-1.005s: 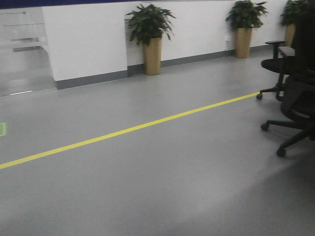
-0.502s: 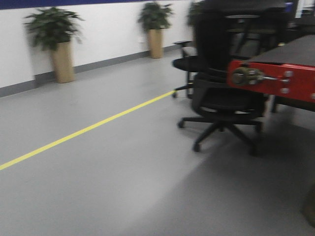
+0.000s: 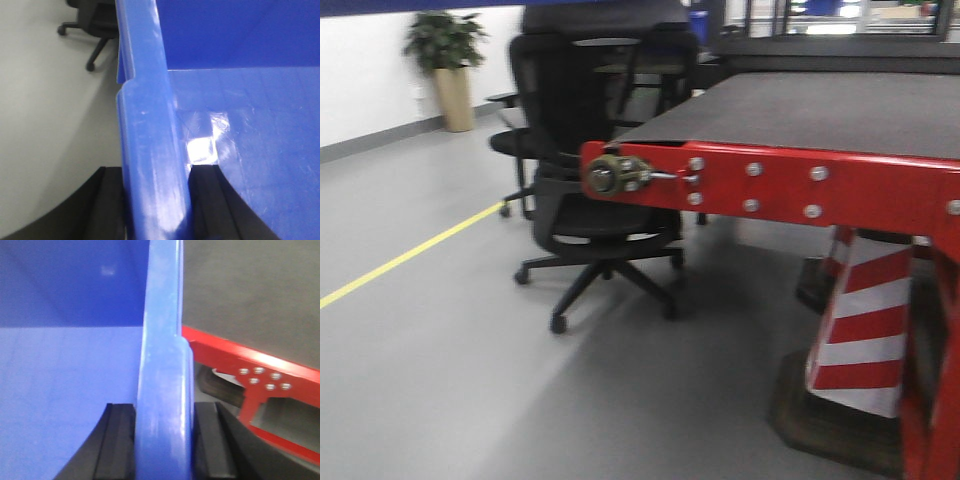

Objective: Move blue bin to conveyor side
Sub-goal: 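Drive across the floor carrying the bin toward the red-framed table, then approach the grey felt tabletop holding the bin with both grippers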

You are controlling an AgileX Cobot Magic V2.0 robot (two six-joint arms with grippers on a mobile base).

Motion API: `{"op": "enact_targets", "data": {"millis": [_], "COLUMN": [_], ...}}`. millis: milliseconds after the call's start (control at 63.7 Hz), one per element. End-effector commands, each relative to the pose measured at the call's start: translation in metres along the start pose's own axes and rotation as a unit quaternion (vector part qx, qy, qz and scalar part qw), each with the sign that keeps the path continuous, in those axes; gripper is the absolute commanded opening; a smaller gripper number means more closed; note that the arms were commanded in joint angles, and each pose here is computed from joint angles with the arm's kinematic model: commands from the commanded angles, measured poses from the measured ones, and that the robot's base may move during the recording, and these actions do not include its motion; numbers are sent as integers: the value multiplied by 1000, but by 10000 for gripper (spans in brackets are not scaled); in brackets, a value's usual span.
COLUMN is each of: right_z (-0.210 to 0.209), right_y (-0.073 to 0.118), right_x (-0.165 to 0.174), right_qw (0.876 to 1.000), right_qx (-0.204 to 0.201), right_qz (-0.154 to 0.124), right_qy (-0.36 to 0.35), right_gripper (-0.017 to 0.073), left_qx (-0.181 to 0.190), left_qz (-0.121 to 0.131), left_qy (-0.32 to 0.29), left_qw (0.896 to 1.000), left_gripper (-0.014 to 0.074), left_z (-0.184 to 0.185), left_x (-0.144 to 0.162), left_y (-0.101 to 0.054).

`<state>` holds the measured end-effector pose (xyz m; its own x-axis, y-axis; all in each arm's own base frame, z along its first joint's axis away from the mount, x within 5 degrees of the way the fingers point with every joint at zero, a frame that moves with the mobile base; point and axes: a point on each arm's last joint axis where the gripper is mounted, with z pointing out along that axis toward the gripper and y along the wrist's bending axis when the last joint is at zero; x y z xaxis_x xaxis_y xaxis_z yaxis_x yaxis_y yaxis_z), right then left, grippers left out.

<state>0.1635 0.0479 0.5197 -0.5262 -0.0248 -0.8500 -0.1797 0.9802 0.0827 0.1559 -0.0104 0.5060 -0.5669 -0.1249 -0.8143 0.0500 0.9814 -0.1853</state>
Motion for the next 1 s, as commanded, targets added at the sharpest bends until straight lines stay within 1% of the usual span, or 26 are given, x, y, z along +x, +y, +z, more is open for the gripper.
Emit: {"op": "enact_targets", "data": {"millis": [0, 989], "right_z": [-14, -14], "right_y": [-8, -8], "right_x": [-11, -11], "right_qw": [996, 996], "right_qx": [33, 33], "right_qz": [-19, -19], "right_qy": [-75, -75], "right_gripper": [-78, -78], "left_qx": [-12, -12], "left_qz": [18, 18], "left_qy": [-62, -62], "left_qw": [998, 998], "left_gripper": [-18, -18], "left_z": [-12, -12], "left_x": [-8, -8], "left_y": [0, 0]}}
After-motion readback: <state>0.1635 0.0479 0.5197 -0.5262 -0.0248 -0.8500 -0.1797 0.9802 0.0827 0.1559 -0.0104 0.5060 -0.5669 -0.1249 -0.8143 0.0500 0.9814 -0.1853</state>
